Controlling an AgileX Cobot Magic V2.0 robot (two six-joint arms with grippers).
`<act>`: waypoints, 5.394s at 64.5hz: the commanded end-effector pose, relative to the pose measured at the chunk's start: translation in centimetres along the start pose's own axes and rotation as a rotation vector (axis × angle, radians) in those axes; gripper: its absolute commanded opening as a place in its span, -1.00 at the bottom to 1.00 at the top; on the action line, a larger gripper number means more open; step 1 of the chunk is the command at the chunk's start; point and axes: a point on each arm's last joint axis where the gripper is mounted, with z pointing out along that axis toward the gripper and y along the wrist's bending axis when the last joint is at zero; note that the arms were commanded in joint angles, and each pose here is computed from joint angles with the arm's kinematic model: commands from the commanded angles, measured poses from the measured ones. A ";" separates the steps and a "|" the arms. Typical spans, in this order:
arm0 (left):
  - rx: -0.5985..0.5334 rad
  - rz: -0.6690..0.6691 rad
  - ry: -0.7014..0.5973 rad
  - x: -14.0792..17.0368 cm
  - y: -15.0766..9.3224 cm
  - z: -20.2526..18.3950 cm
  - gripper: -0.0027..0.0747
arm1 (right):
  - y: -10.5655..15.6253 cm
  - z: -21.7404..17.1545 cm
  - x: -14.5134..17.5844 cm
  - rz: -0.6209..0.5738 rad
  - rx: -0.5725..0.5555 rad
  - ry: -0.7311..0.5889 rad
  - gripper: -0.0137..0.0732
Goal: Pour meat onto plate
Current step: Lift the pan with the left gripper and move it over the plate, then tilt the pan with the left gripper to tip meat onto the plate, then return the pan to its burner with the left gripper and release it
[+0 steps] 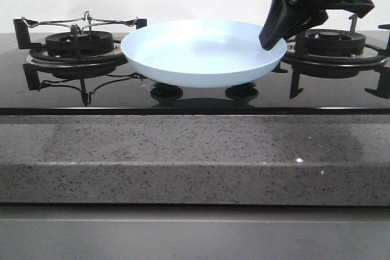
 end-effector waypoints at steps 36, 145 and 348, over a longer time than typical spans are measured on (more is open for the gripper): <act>0.274 0.569 -0.021 4.1 -13.0 0.9 -0.98 | 0.4 -1.6 -1.0 -0.030 -0.004 -0.076 -0.93; -0.132 0.712 -0.225 2.5 -13.0 0.6 -0.98 | 0.4 -1.6 -1.0 -0.030 -0.004 -0.076 -0.93; -0.630 0.596 0.271 7.7 -10.1 -7.7 0.48 | 0.4 -1.6 -1.0 -0.030 -0.004 -0.076 -0.93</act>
